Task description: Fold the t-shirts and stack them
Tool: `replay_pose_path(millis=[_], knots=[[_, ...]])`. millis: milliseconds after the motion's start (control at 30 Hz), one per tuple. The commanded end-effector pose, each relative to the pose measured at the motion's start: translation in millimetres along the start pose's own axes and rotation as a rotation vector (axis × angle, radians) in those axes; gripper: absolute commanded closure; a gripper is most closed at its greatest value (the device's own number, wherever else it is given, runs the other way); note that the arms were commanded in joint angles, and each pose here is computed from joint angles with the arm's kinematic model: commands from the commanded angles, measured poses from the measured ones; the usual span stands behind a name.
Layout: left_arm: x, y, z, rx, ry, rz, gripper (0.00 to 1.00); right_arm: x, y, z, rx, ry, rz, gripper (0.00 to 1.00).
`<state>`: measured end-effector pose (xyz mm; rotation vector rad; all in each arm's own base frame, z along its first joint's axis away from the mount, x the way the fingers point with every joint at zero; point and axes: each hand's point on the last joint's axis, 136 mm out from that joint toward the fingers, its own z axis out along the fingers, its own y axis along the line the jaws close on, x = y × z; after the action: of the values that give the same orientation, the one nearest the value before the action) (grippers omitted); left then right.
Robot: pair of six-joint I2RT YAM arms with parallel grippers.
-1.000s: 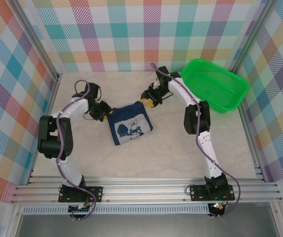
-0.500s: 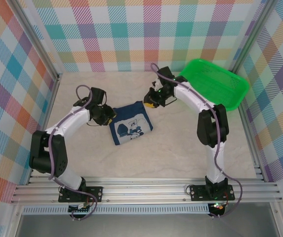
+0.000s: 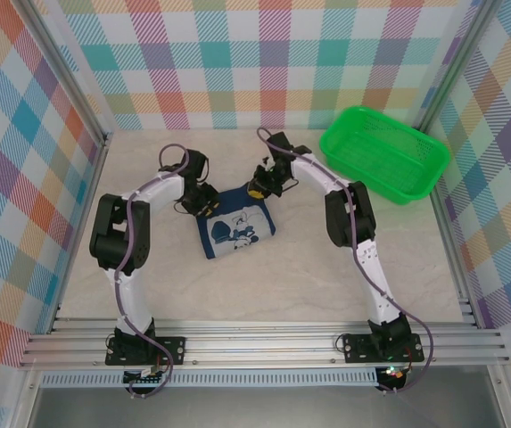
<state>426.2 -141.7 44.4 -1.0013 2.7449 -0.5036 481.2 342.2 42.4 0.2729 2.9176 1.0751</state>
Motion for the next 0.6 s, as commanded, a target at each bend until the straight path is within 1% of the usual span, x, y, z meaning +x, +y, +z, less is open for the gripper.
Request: replay_pose_path(millis=[0, 67, 133, 233, 333, 367, 433, 500, 567], knots=[[-4.0, 14.2, 3.1, -0.072, -0.005, 0.054, 0.78, -12.8, -5.5, 1.5, 0.012, -0.007, 0.047, 0.86], [-8.3, 12.8, -1.1, -0.07, -0.024, 0.062, 0.77, -9.5, -9.2, 9.4, 0.009, 0.026, 0.065, 0.85], [-15.5, 2.3, -16.7, -0.042, -0.064, 0.082, 0.68, -7.3, -7.0, 7.3, 0.004, 0.023, 0.049, 0.84], [-26.2, -14.0, -55.4, 0.001, -0.149, 0.115, 0.55, -9.9, 4.9, -11.4, -0.012, -0.03, 0.004, 0.82], [-22.4, -10.9, -86.9, 0.009, -0.185, 0.11, 0.52, -12.9, 17.2, -38.8, 0.002, -0.083, -0.048, 0.79], [-16.3, -5.4, -90.2, 0.003, -0.17, 0.094, 0.52, -12.6, 21.8, -48.0, 0.006, -0.1, -0.067, 0.77], [5.7, 2.7, -90.8, 0.013, -0.097, 0.044, 0.53, -9.4, 26.9, -67.0, 0.025, -0.134, -0.096, 0.72], [31.9, -4.4, -91.1, 0.048, -0.047, 0.029, 0.56, -2.8, 26.9, -86.0, 0.051, -0.169, -0.112, 0.65], [60.0, -20.3, -91.4, 0.067, -0.021, 0.041, 0.56, 7.8, 22.2, -102.1, 0.067, -0.197, -0.119, 0.59]])
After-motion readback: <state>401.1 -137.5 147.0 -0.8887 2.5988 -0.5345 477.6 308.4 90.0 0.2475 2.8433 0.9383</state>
